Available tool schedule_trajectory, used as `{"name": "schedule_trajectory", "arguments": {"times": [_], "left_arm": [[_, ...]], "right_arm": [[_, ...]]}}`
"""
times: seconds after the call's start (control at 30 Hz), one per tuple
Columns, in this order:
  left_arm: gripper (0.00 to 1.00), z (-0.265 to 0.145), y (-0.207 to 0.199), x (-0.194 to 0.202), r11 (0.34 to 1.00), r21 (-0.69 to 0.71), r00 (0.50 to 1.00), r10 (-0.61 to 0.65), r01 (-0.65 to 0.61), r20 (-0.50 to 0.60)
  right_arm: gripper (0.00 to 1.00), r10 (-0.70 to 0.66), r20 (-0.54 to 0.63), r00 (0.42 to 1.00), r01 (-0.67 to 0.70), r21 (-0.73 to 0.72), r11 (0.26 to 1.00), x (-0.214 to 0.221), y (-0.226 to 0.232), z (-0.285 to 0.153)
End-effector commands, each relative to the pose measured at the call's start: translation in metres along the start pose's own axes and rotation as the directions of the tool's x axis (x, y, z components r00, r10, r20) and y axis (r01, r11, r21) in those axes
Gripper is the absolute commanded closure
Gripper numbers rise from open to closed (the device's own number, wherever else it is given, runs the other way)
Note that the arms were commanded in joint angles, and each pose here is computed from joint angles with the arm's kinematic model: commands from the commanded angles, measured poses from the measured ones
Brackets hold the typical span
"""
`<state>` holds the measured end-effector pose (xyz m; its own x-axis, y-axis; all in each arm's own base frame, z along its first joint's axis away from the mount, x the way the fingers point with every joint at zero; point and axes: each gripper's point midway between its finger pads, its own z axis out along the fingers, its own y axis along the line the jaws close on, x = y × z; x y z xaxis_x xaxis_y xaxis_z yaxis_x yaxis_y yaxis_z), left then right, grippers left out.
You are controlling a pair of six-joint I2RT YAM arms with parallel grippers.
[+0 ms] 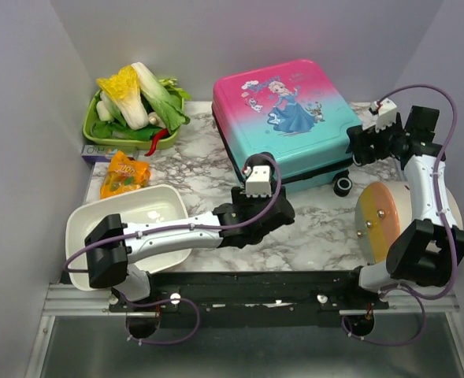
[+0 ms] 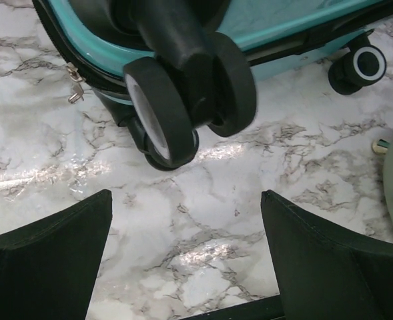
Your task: Open, take out, and arrange the luggage
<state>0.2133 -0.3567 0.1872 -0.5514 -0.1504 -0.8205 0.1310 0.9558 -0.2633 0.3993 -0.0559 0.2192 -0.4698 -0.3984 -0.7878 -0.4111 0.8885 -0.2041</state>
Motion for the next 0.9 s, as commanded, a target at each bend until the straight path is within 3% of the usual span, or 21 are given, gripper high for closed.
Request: {"name": "schedule_trajectory", "arguments": {"times": [0.0, 0.23, 0.33, 0.37, 0.43, 0.5, 0.57, 0.8, 0.87], "left_arm": [[0.01, 0.010, 0.009, -0.018, 0.997, 0.051, 0.998, -0.064, 0.064, 0.001], [0.01, 0.029, 0.016, -0.024, 0.994, 0.069, 0.997, -0.082, 0.081, 0.004], [0.01, 0.037, 0.017, -0.020, 0.995, 0.063, 0.997, -0.075, 0.076, -0.012], [0.01, 0.044, 0.025, -0.023, 0.994, 0.042, 0.995, -0.096, 0.097, -0.014], [0.01, 0.050, 0.030, -0.024, 0.992, 0.038, 0.992, -0.122, 0.123, -0.026], [0.01, 0.058, 0.044, -0.029, 0.987, 0.013, 0.987, -0.161, 0.162, -0.008], [0.01, 0.060, 0.054, -0.033, 0.982, -0.008, 0.982, -0.186, 0.186, 0.014], [0.01, 0.072, 0.119, -0.047, 0.958, -0.175, 0.974, -0.222, 0.228, 0.053], [0.01, 0.073, 0.144, -0.057, 0.941, -0.218, 0.966, -0.244, 0.258, 0.086]], "right_arm": [[0.00, -0.031, 0.014, 0.999, 0.033, -0.161, 0.986, 0.009, 0.023, 0.011], [0.02, -0.006, -0.039, 0.999, 0.000, -0.171, 0.985, 0.024, 0.018, 0.030], [0.10, 0.029, -0.026, 0.999, -0.035, -0.258, 0.966, 0.023, 0.030, 0.037], [0.18, 0.036, -0.018, 0.999, -0.039, -0.283, 0.958, 0.021, 0.035, 0.037], [0.21, 0.051, 0.010, 0.999, -0.046, -0.323, 0.945, 0.015, 0.044, 0.034], [0.44, 0.078, 0.022, 0.997, -0.066, -0.348, 0.935, 0.017, 0.055, 0.031], [0.56, 0.112, 0.020, 0.994, -0.098, -0.345, 0.933, 0.018, 0.064, 0.026], [0.57, 0.127, -0.031, 0.991, -0.130, -0.341, 0.931, 0.014, 0.141, 0.026], [0.60, 0.221, -0.058, 0.974, -0.227, -0.320, 0.920, 0.013, 0.153, 0.023]]}}
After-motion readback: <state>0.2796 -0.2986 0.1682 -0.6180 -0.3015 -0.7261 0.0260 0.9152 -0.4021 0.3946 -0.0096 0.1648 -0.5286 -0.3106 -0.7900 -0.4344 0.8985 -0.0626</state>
